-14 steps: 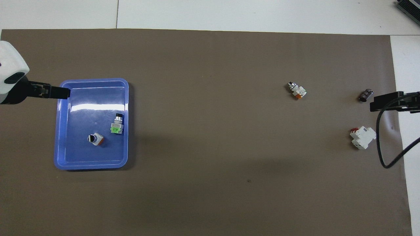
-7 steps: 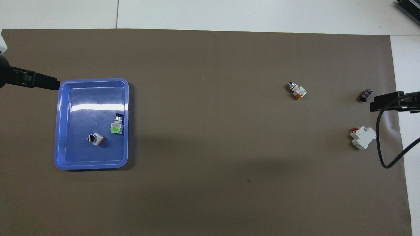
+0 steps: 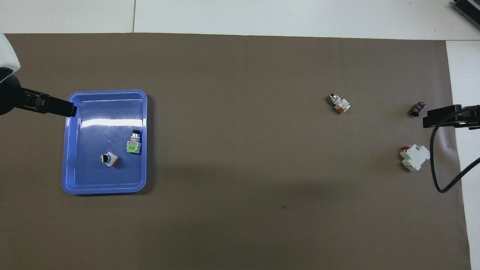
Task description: Turn and place switch with both arms
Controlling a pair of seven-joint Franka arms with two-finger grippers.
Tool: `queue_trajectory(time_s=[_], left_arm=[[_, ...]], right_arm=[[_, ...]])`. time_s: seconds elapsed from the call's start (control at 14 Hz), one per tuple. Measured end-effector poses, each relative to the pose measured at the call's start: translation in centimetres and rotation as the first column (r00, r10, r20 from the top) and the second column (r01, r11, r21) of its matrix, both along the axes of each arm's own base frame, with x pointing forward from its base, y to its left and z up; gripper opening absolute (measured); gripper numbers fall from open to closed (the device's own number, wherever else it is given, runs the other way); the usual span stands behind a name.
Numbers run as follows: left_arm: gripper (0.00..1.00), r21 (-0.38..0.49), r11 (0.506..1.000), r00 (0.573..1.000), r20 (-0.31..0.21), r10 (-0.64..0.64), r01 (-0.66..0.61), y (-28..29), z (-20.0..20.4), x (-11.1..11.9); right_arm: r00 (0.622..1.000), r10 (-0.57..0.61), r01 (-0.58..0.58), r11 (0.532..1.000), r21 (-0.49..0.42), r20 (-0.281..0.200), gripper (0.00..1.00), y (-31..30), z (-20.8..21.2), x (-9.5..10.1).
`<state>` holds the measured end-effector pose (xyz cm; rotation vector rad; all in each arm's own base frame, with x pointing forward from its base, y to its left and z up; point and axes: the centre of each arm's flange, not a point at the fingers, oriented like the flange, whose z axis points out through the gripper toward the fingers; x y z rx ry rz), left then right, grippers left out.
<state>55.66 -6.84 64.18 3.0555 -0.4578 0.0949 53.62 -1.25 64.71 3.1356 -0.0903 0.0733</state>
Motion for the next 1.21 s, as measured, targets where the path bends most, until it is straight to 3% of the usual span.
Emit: queue_trajectory(time_s=[0.57, 1.21], left_arm=[[1.00, 0.016, 1.000, 0.997, -0.077, 0.026, -0.025, 1.6, 0.6, -1.7], [1.00, 0.044, 0.996, 0.994, -0.075, 0.081, -0.077, 1.8, 1.5, -1.9]], right_arm=[[1.000, 0.000, 0.000, 1.000, 0.000, 0.000, 1.00, 0.0, 0.0, 0.0], [1.000, 0.000, 0.000, 1.000, 0.000, 0.000, 1.00, 0.0, 0.0, 0.0]])
